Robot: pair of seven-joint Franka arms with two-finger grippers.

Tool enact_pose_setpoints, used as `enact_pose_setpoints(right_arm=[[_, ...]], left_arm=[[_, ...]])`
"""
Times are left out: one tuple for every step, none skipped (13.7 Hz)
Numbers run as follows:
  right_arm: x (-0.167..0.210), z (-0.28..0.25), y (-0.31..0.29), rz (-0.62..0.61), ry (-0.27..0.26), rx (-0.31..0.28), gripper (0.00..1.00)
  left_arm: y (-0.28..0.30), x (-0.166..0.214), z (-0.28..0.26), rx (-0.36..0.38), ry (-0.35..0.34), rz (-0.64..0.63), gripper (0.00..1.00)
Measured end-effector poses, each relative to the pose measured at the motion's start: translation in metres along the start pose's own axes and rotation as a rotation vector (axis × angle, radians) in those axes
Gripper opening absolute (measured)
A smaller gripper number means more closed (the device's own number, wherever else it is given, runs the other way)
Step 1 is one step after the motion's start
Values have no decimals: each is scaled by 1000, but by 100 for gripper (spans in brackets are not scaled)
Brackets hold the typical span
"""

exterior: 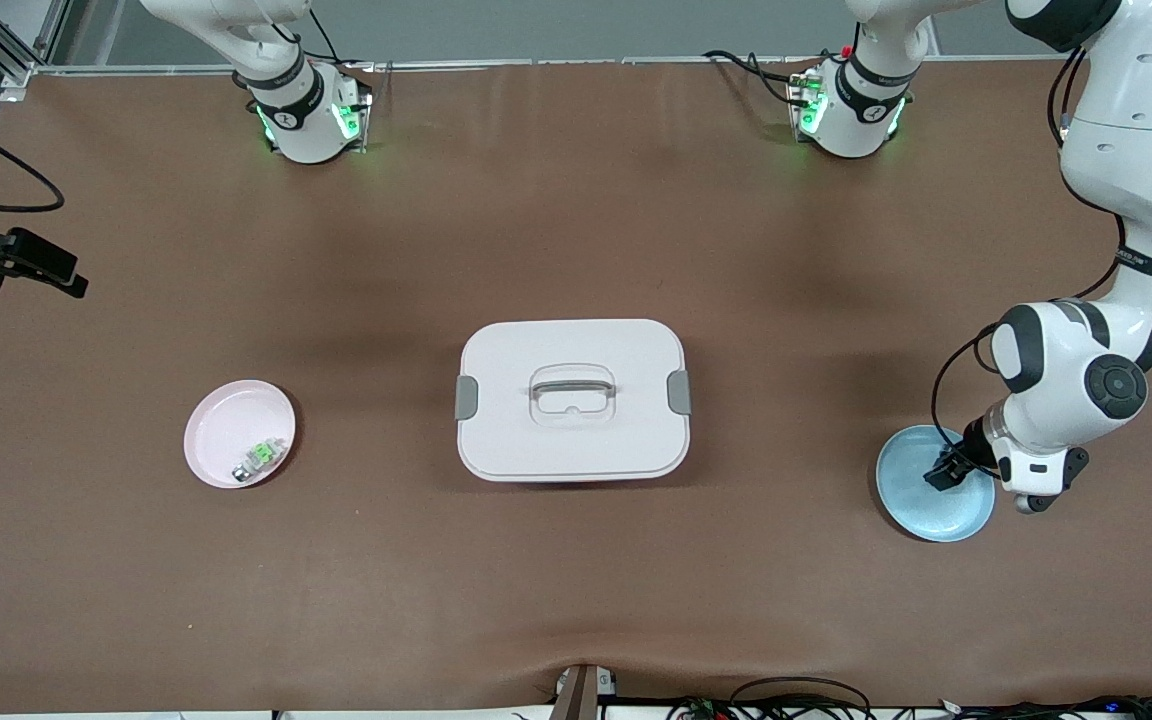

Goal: Transfer orange switch to right arm and place
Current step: 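Lower the left gripper and grasp the orange switch on the plate, then lift the orange switch and carry it over the white box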

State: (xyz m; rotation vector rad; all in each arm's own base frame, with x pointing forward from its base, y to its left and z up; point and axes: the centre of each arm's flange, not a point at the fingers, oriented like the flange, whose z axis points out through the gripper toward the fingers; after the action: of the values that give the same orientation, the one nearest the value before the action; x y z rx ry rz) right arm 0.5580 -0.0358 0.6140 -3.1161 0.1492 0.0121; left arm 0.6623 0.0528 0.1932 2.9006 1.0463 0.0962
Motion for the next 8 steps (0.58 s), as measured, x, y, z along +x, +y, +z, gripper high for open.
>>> enact_pose_setpoints(right_arm=[[0,0,0,0,0,0,100],[0,0,0,0,0,1,100],[0,0,0,0,0,1,100],[0,0,0,0,0,1,100],[0,0,0,0,0,1,100],[0,0,0,0,0,2,100],[0,0,0,0,-1,2,100],[0,0,-2,-3,-2,3,100]], left_arm=[[0,0,0,0,0,0,78],[0,0,0,0,0,0,78],[0,0,0,0,0,0,78],[0,0,0,0,0,0,78],[0,0,0,0,0,0,78],[1,0,0,-1,1,0,78],[2,0,-1,-2,1,0,78],[4,-1,-2,-5,1,-4,78]])
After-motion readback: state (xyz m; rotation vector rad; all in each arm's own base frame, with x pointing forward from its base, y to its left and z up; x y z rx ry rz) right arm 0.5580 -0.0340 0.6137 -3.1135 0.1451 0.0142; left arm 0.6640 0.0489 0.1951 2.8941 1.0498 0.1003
